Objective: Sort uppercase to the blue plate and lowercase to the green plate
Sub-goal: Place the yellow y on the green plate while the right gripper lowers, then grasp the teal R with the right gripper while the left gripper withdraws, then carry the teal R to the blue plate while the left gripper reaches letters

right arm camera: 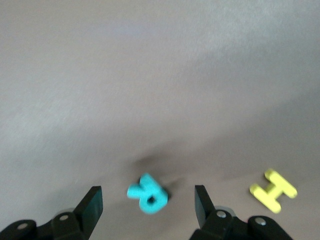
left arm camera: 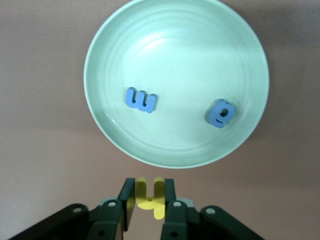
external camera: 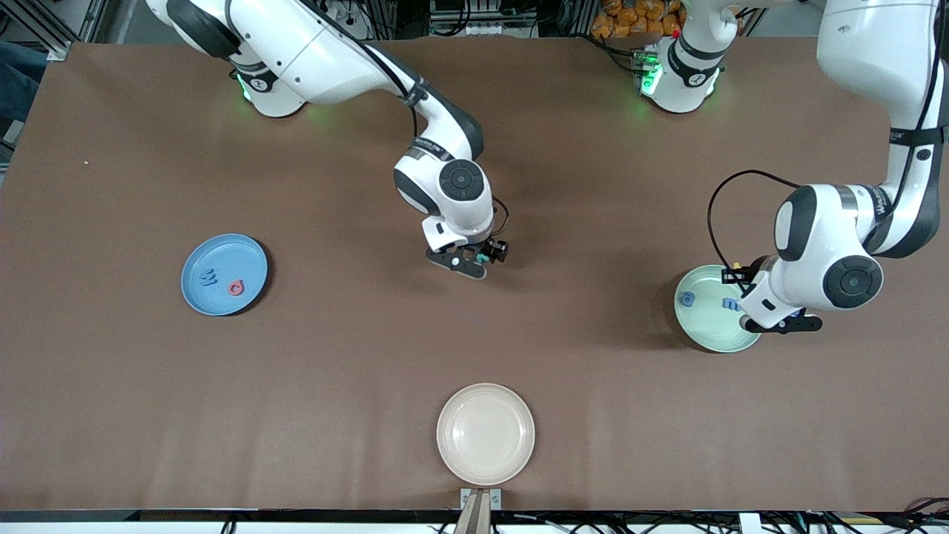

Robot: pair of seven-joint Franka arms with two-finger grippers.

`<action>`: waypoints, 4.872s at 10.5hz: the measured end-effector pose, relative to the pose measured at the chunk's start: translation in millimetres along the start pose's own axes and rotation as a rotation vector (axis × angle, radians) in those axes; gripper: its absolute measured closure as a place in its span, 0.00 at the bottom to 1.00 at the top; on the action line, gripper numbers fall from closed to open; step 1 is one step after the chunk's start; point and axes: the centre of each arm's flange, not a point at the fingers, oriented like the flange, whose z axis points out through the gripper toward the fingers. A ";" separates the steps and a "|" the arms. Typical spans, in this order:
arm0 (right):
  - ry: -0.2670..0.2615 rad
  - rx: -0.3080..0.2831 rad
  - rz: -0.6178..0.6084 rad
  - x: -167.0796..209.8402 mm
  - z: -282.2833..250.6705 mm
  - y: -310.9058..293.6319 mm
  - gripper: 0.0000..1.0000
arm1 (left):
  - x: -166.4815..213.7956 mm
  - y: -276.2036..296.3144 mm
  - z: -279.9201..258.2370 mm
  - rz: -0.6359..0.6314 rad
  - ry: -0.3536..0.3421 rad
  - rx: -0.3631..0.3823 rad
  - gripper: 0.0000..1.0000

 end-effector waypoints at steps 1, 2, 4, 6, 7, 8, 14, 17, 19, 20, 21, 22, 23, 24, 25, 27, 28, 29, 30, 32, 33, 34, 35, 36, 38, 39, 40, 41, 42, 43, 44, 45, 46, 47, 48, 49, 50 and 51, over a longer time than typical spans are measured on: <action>0.006 -0.007 0.010 3.8 10.7 -1.5 0.20 | 2.2 4.3 5.4 0.009 -0.003 0.001 0.45; 0.006 -0.007 0.014 5.0 14.6 -2.7 0.21 | 2.4 7.1 2.6 0.016 0.003 0.001 0.31; 0.007 -0.005 0.015 5.2 15.3 -3.8 0.24 | 1.4 15.1 -15.6 0.039 0.036 0.003 0.04; 0.007 0.001 0.014 4.2 16.4 -4.8 0.29 | -8.8 48.0 -53.0 0.093 0.103 0.013 0.00; 0.008 0.010 0.013 3.6 17.2 -5.9 0.30 | -16.8 70.1 -72.2 0.127 0.137 0.020 0.00; 0.008 0.016 0.013 3.0 18.8 -6.5 0.31 | -24.4 88.7 -85.5 0.157 0.161 0.025 0.00; -0.013 0.015 0.018 -3.9 25.1 -7.7 0.31 | -57.8 145.8 -130.6 0.255 0.245 0.030 0.00; -0.036 0.021 0.018 -13.8 23.7 -11.2 0.33 | -67.9 164.1 -137.9 0.287 0.258 0.028 0.00; -0.044 0.022 0.014 -19.6 23.0 -13.1 0.43 | -68.7 166.1 -137.8 0.291 0.257 0.028 0.00; -0.043 0.022 0.016 -18.6 23.1 -12.8 0.43 | -68.9 166.6 -137.7 0.292 0.256 0.028 0.00; -0.042 0.022 0.019 -16.3 23.0 -12.1 0.43 | -69.3 167.3 -137.5 0.293 0.255 0.028 0.00; -0.041 0.022 0.022 -13.7 22.9 -11.4 0.43 | -69.4 167.4 -137.2 0.293 0.254 0.028 0.00; -0.039 0.022 0.023 -11.0 22.9 -10.5 0.43 | -69.5 167.4 -136.9 0.294 0.253 0.029 0.00; -0.036 0.021 0.021 -7.8 22.8 -9.5 0.43 | -69.6 167.4 -136.6 0.294 0.252 0.029 0.00; -0.032 0.020 0.016 -4.7 22.5 -8.4 0.45 | -69.6 167.4 -136.4 0.294 0.251 0.029 0.00; -0.031 0.018 0.015 -3.5 21.1 -7.9 0.59 | -69.9 168.1 -136.3 0.295 0.251 0.029 0.00; -0.031 0.018 0.014 -3.4 20.4 -8.0 0.64 | -70.2 168.7 -136.0 0.296 0.250 0.029 0.00; -0.031 0.018 0.014 -3.7 20.4 -8.1 0.63 | -70.4 169.3 -135.4 0.297 0.249 0.029 0.00; -0.031 0.018 0.011 -4.9 20.5 -8.5 0.63 | -70.7 170.0 -134.9 0.299 0.247 0.030 0.00; -0.032 0.018 0.006 -8.1 20.5 -9.6 0.66 | -71.2 170.9 -133.8 0.300 0.245 0.030 0.00; -0.032 0.018 0.005 -8.5 20.5 -9.7 0.67 | -71.3 171.2 -133.8 0.301 0.245 0.030 0.00; -0.032 0.018 0.005 -8.5 20.5 -9.7 0.69 | -71.4 171.4 -133.9 0.301 0.245 0.030 0.00; -0.032 0.018 0.005 -8.4 20.4 -9.7 0.70 | -71.6 171.3 -134.9 0.301 0.247 0.029 0.00; -0.032 0.019 0.005 -8.4 20.4 -9.8 0.71 | -72.7 170.9 -138.3 0.301 0.253 0.028 0.00; -0.032 0.019 0.005 -8.4 20.4 -9.8 0.71 | -75.5 167.7 -147.3 0.297 0.269 0.025 0.00; -0.032 0.019 0.005 -8.4 20.4 -9.8 0.71 | -77.0 164.3 -151.1 0.292 0.273 0.023 0.00; -0.032 0.019 0.004 -8.4 20.4 -9.8 0.71 | -78.9 161.1 -154.3 0.288 0.272 0.023 0.00; -0.032 0.019 0.004 -8.4 20.3 -9.8 0.71 | -81.2 158.8 -157.5 0.285 0.272 0.023 0.00; -0.032 0.020 -0.001 -7.8 20.1 -9.8 0.71 | -83.6 156.6 -161.0 0.282 0.272 0.023 0.00; -0.031 0.020 -0.013 -5.3 19.5 -9.2 0.71 | -85.9 154.3 -164.0 0.280 0.272 0.023 0.00; -0.031 0.012 -0.026 0.7 18.6 -7.1 0.71 | -87.6 150.9 -166.1 0.275 0.267 0.023 0.00; -0.032 0.004 -0.043 9.9 17.2 -3.6 0.71 | -88.8 146.7 -167.2 0.269 0.259 0.024 0.00; -0.030 0.005 -0.053 20.9 14.4 0.2 0.71 | -90.0 142.9 -168.8 0.263 0.255 0.024 0.00; -0.028 0.007 -0.060 31.2 11.3 3.9 0.71 | -91.2 139.3 -171.5 0.258 0.256 0.023 0.00; -0.029 0.003 -0.073 41.4 8.9 8.5 0.71 | -92.4 136.1 -174.1 0.253 0.258 0.022 0.00; -0.033 -0.010 -0.090 50.6 7.2 14.1 0.71 | -93.6 134.2 -175.5 0.250 0.256 0.022 0.00; -0.039 -0.026 -0.117 59.5 5.3 20.1 0.71 | -94.9 133.5 -175.8 0.250 0.250 0.023 0.00; -0.047 -0.045 -0.152 71.8 3.2 28.3 0.71 | -96.3 133.0 -176.6 0.249 0.247 0.024 0.00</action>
